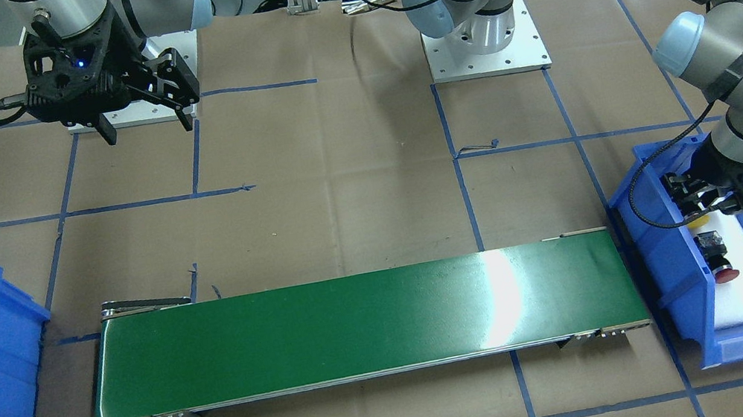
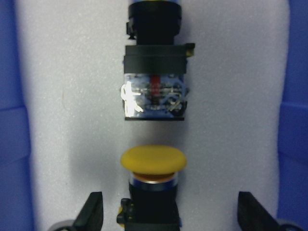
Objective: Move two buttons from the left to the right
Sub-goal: 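Close the left gripper on the yellow-capped button and lift it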
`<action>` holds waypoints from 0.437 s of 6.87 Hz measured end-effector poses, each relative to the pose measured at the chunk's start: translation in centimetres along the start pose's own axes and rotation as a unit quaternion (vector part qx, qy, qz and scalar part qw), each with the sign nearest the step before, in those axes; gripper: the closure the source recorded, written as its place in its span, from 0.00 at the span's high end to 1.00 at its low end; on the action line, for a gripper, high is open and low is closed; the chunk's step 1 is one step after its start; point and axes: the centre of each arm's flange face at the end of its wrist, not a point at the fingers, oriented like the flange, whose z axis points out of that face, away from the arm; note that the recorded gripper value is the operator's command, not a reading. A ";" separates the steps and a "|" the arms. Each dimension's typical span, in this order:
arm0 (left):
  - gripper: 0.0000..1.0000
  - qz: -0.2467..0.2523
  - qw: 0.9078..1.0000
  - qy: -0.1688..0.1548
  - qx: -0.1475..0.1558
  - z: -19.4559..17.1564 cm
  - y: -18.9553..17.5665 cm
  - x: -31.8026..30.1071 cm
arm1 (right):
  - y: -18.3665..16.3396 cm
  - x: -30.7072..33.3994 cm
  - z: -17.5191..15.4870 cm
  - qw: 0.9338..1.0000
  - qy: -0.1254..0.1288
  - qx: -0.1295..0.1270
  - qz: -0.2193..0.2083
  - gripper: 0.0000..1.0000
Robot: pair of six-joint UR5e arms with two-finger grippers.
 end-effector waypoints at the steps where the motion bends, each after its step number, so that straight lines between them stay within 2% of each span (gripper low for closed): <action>1: 0.25 -0.001 1.000 0.000 0.000 -0.1 0.0 -0.1 | 0.0 0.0 0.0 1.000 0.000 0.000 0.000 1.00; 2: 0.14 -0.001 1.000 -0.001 0.002 -0.2 -0.1 -0.2 | 0.0 0.0 0.0 1.000 0.000 0.000 0.000 1.00; 3: 0.10 -0.003 1.000 -0.002 0.004 -0.5 -0.2 -0.3 | 0.0 0.0 0.0 1.000 0.000 0.000 0.000 1.00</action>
